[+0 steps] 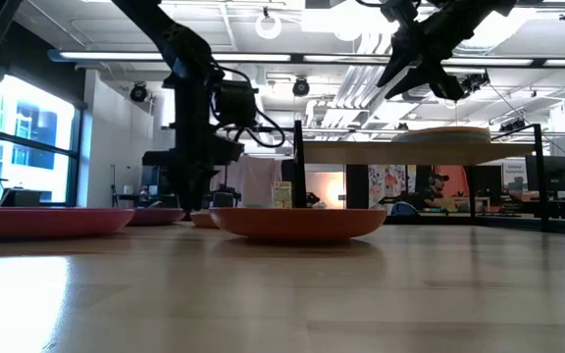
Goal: Place and stack plates onto a shelf
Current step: Stack the brown plate on top of the light orange plate on the shelf
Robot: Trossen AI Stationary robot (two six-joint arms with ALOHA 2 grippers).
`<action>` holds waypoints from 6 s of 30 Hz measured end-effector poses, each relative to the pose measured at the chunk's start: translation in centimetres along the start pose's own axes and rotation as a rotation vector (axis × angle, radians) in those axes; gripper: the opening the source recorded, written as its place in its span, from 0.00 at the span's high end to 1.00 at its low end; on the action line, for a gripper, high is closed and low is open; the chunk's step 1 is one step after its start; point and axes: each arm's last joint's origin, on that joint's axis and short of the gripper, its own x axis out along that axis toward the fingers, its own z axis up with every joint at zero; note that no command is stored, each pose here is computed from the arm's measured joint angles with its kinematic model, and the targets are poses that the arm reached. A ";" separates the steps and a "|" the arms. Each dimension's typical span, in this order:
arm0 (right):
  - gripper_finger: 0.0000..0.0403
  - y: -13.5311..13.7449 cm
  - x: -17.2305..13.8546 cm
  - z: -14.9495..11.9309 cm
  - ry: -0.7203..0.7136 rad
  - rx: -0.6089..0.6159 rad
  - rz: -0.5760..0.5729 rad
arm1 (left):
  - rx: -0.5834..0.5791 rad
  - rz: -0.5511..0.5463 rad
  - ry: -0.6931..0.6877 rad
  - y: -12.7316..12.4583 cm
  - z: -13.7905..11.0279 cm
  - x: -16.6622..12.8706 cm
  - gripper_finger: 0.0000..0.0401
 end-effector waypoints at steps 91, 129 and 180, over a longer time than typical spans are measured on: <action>0.62 3.8 0.2 0.1 -0.149 -0.089 0.252 | 0.264 0.417 -0.306 -9.6 -2.4 -17.4 1.00; 0.66 8.2 9.3 -6.3 0.086 0.260 0.286 | 0.699 0.106 -0.166 -20.8 0.2 -15.6 1.00; 0.98 7.0 13.7 -8.8 0.138 0.310 0.123 | 0.613 0.230 -0.257 -21.4 3.6 -14.2 0.96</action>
